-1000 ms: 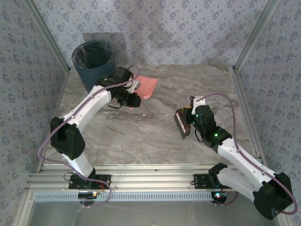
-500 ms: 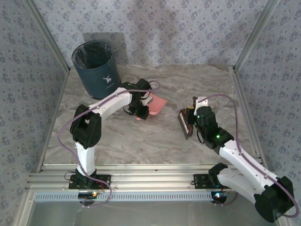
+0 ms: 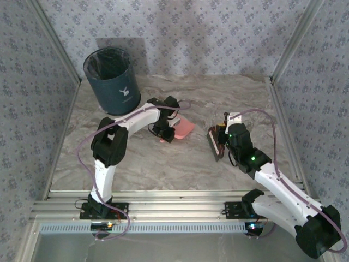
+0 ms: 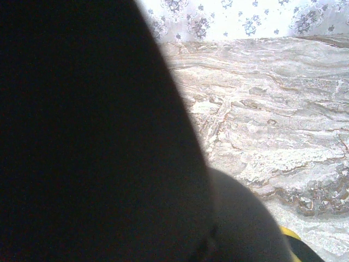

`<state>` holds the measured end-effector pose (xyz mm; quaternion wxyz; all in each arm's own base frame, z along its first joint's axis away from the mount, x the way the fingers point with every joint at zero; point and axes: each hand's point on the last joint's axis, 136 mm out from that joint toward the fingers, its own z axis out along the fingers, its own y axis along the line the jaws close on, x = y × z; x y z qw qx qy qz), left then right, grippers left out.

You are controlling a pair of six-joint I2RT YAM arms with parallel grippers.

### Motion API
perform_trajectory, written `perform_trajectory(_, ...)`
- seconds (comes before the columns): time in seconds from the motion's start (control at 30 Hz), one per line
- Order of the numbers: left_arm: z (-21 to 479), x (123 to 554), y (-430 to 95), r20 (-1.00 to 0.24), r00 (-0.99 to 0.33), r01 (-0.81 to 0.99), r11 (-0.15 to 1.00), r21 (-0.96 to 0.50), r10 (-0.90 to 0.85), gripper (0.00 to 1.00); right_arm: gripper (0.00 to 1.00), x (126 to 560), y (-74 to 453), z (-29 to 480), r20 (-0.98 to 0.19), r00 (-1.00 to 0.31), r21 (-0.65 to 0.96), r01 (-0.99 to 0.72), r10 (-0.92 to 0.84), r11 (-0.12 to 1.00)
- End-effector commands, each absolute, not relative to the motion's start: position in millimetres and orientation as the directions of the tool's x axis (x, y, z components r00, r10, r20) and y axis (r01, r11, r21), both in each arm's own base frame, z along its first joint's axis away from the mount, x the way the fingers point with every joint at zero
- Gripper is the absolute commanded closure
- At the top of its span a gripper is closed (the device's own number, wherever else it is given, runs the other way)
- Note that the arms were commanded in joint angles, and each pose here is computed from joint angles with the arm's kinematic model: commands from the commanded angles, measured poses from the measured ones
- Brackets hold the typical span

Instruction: Sweep away the paper scraps from the table

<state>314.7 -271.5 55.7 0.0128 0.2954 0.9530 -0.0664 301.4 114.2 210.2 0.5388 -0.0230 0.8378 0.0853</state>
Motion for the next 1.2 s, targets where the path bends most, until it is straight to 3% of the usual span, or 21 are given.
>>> perform_trajectory(0.0, 53, 312, -274, -0.048, -0.807, 0.59, 0.8, -0.114, 0.588, 1.0, 1.0, 300, 110, 215, -0.916, -0.397, 0.11, -0.12, 0.054, 0.987)
perform_trajectory(0.3, 38, 309, -268, -0.017, -0.802, 0.595, 0.798, -0.092, 0.596, 1.0, 1.0, 300, 110, 214, -0.915, -0.399, 0.116, -0.118, 0.06, 0.986)
perform_trajectory(1.17, 26, 307, -257, 0.004, -0.796, 0.605, 0.795, -0.038, 0.606, 0.66, 1.0, 299, 110, 209, -0.911, -0.408, 0.121, -0.118, 0.063, 0.986)
